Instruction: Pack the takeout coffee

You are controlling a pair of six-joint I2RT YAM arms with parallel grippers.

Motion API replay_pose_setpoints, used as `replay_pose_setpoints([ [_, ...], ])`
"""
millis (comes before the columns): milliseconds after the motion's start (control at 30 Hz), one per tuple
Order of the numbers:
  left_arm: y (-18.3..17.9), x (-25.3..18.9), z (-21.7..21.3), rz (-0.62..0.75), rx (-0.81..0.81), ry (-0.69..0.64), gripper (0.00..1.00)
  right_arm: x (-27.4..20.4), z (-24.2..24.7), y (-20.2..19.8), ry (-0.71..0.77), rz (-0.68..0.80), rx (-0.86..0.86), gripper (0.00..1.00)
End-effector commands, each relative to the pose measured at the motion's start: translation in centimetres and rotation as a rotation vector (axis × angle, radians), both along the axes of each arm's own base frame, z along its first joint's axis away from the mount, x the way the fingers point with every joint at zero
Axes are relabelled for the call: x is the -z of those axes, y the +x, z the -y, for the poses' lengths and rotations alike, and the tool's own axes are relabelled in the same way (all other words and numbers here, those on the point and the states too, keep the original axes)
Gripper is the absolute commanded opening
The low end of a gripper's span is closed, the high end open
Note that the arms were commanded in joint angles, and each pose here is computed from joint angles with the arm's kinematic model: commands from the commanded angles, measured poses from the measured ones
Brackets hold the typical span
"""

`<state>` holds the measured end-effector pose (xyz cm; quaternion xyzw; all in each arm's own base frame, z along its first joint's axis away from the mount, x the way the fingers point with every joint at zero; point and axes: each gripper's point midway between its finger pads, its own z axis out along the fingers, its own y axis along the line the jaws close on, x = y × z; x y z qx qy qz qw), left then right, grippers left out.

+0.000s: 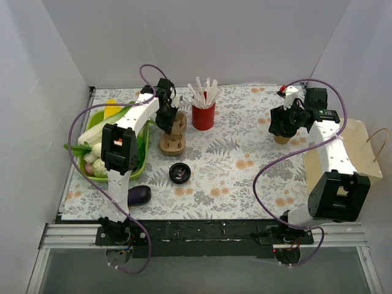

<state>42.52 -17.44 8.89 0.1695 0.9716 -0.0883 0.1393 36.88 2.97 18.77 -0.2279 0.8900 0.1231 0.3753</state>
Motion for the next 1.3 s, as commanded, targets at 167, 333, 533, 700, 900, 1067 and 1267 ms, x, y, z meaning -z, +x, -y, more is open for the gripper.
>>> replay_pose_setpoints([
  [167, 0.3, -4.0, -0.7, 0.069, -0.01, -0.025, 0.23, -1.6, -0.3, 0.3, 0.008, 0.058, -0.012, 0.79],
  [333, 0.5, -6.0, 1.2, 0.093, -0.028, -0.115, 0.38, -1.6, -0.3, 0.1, 0.002, 0.056, -0.012, 0.79],
  [533, 1.1, -4.8, 1.3, 0.079, -0.07, -0.089, 0.46, -1.8, -0.2, -0.2, -0.004, 0.058, -0.01, 0.79],
  [700, 0.6, -3.7, 2.2, 0.05, -0.066, -0.085, 0.47, -1.8, 0.0, -0.3, -0.016, 0.057, -0.007, 0.79],
  [900, 0.7, -2.6, 2.0, 0.064, -0.108, 0.001, 0.47, -1.8, -0.1, -0.1, -0.009, 0.057, -0.008, 0.79],
  [1067, 1.1, -2.6, 1.4, 0.077, -0.14, 0.028, 0.43, -1.4, 0.0, -0.2, -0.017, 0.05, -0.006, 0.79],
  [1267, 1.4, -3.4, 1.8, 0.097, -0.14, 0.016, 0.37, -0.9, 0.0, -0.3, -0.015, 0.041, -0.007, 0.79],
])
